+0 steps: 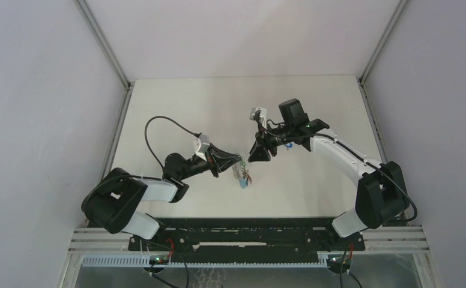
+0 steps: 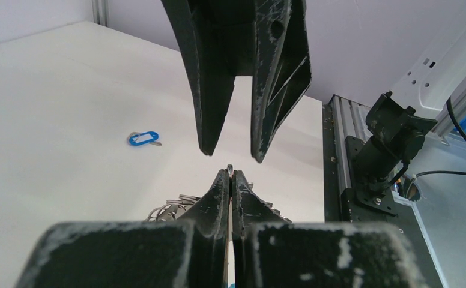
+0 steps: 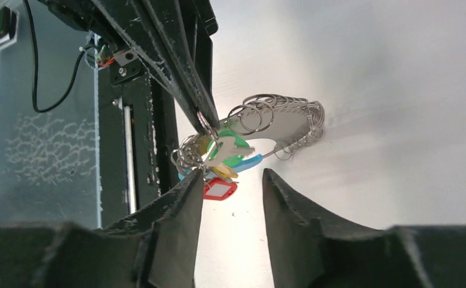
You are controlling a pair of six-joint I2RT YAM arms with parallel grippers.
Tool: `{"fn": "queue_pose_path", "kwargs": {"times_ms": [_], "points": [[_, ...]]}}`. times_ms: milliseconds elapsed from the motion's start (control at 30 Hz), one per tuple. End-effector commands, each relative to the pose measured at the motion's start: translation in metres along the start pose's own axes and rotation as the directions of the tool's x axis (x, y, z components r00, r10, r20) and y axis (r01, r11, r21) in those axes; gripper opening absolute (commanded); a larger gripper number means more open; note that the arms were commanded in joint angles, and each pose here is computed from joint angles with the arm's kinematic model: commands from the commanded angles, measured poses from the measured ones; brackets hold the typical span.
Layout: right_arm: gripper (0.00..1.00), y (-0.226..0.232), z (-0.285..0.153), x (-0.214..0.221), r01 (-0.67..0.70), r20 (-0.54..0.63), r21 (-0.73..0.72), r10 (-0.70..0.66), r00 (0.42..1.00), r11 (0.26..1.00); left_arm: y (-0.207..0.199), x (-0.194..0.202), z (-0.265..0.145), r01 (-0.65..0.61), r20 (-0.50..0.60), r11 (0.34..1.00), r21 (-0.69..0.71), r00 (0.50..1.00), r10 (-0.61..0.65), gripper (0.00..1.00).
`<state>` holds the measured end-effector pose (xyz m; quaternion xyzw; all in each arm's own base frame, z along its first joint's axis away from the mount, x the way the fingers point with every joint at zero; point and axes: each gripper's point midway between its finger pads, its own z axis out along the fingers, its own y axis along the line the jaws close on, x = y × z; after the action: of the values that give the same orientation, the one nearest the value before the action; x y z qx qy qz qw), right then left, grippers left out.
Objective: Put the keys on the keyring
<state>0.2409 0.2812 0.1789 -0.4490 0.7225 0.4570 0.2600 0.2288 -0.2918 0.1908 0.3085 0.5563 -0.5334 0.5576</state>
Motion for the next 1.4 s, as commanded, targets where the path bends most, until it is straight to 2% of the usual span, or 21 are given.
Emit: {"fn": "queue_pose_path", "kwargs": {"times_ms": [0, 200, 733, 833, 1067, 1367], "points": [[0.44, 0.017, -0.009, -0.02, 0.193, 0.084, -0.065, -0.187, 0.979, 0.979, -0.011, -0.026, 0.001, -0.065, 0.081, 0.997, 0.037, 0.995, 0.061, 0.0], [0.45, 0.016, -0.001, -0.022, 0.239, 0.113, -0.115, -0.227, 0.967, 0.964, -0.012, -0.026, 0.0, -0.066, 0.08, 0.997, 0.041, 0.995, 0.062, 0.0], [0.31, 0.019, 0.017, -0.019, 0.233, 0.112, -0.207, -0.214, 0.97, 0.95, -0.014, -0.028, 0.001, -0.068, 0.084, 0.996, 0.051, 0.994, 0.064, 0.0], [0.25, 0.019, 0.02, -0.018, 0.229, 0.11, -0.213, -0.21, 0.972, 0.95, -0.013, -0.028, 0.001, -0.068, 0.083, 0.996, 0.049, 0.995, 0.063, 0.0], [0.0, 0.015, 0.018, -0.02, 0.206, 0.101, -0.19, -0.19, 0.977, 0.96, -0.014, -0.028, 0.001, -0.07, 0.084, 0.996, 0.051, 0.994, 0.066, 0.0], [0.0, -0.002, 0.011, -0.01, 0.04, -0.007, -0.078, -0.041, 0.999, 0.996, -0.017, -0.032, 0.0, -0.078, 0.094, 0.996, 0.053, 0.993, 0.073, 0.0]]}}
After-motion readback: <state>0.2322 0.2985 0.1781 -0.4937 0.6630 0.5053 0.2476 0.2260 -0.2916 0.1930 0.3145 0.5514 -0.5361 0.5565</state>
